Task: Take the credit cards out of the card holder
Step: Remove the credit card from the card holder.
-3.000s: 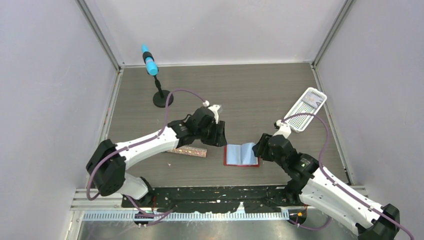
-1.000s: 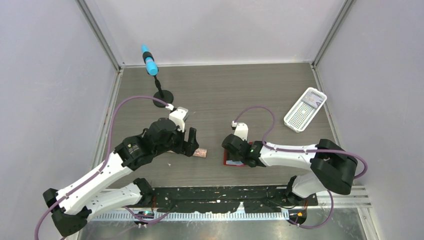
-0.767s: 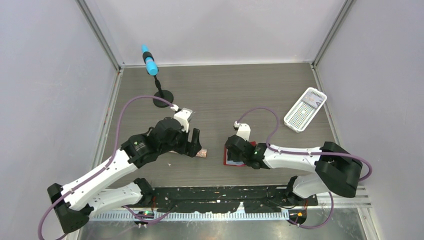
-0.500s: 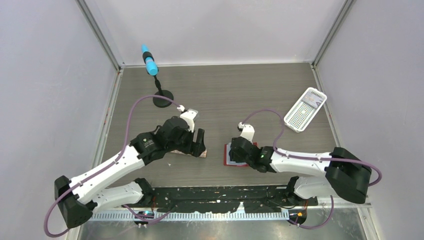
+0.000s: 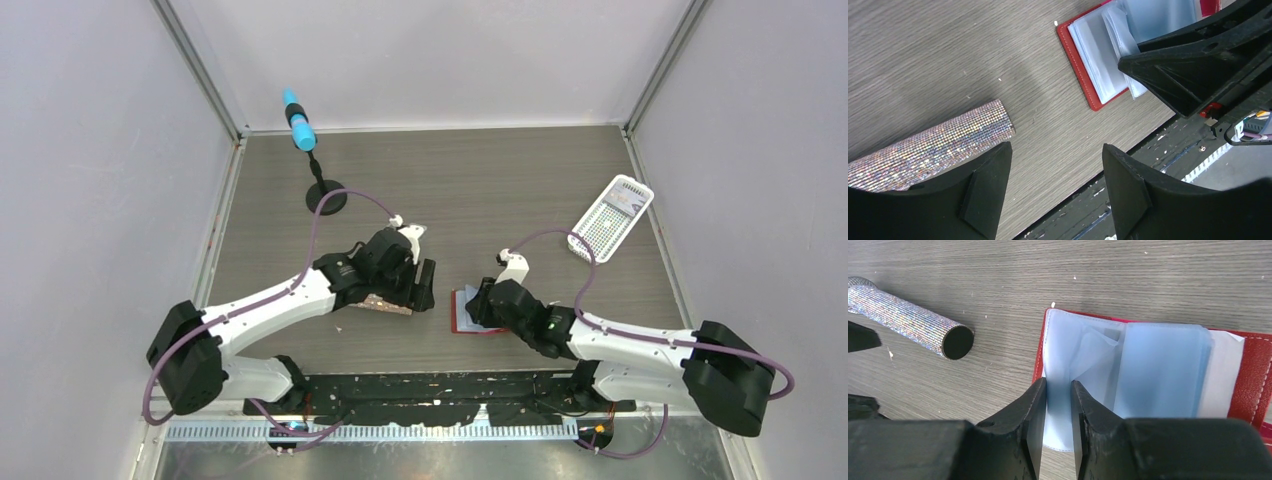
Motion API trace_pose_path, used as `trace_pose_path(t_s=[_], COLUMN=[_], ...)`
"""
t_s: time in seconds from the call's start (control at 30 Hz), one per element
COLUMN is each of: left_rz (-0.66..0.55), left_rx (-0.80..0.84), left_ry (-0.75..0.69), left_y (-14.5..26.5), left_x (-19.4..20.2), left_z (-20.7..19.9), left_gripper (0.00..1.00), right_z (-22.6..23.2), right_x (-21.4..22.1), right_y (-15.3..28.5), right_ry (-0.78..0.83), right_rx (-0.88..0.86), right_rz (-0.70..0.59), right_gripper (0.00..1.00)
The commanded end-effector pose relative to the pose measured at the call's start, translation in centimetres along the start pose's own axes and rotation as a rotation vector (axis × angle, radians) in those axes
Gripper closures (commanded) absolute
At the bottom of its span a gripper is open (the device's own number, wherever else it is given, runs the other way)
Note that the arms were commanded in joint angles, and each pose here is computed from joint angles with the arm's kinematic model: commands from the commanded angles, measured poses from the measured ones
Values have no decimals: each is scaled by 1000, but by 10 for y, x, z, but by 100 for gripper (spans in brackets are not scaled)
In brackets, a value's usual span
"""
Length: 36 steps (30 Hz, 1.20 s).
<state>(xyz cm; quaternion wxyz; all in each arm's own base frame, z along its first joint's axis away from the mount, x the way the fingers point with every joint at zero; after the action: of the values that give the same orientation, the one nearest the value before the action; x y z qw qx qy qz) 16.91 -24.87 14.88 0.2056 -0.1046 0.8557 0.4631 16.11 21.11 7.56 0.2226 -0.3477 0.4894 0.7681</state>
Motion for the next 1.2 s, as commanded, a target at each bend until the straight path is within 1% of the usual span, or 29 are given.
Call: trace_pose_path(t_s=[0.0, 0.03, 0.1, 0.23, 0.37, 0.43, 0.5, 0.73, 0.8, 0.93, 1.17], left_rz=[-33, -34, -34, -31, -11, 0, 13, 67, 89, 120, 193], left_rx=[109, 110, 107, 110, 146, 168, 182, 262, 275, 292, 289], left_ry=[19, 18, 19, 23, 31, 30, 34, 61, 71, 91, 124], left_y=[-3, -3, -5, -9, -18, -23, -30, -52, -61, -77, -102], left_x=[-16, -16, -16, -16, -16, -17, -19, -24, -23, -22, -14], left_z=[-28, -28, -28, -28, -35, -40, -45, -66, -69, -74, -77], left_gripper=[31, 31, 32, 32, 37, 40, 46, 71, 76, 81, 82], right_z=[3, 2, 1, -1, -2, -3, -4, -9, -9, -10, -11], right_x=[-11, -11, -9, -10, -10, -11, -13, -14, -13, -13, -14], right_y=[2, 2, 2, 4, 5, 7, 8, 13, 14, 15, 19], right_ry=[-31, -37, -43, -55, -84, -95, -103, -118, -121, -122, -132], right_rx=[-60, -63, -73, -91, -142, -163, -172, -185, -192, -194, -207], right_rz=[-60, -61, -62, -69, -90, -105, -118, -142, -145, -151, -164], right_gripper=[70, 72, 73, 71, 71, 72, 72, 72, 72, 72, 72])
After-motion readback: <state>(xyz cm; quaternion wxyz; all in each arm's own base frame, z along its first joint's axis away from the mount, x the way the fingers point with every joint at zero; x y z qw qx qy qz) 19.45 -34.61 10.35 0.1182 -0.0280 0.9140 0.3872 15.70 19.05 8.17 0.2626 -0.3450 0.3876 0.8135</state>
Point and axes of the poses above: each gripper's point midway between its finger pads, its own y axis back along the fingers, its own z axis along the line the jaws close on, x = y × z, the point moved 4 cm from there along y, back along the fingers, and after that the axes turned 14 degrees about y, right-handed, at the moved point
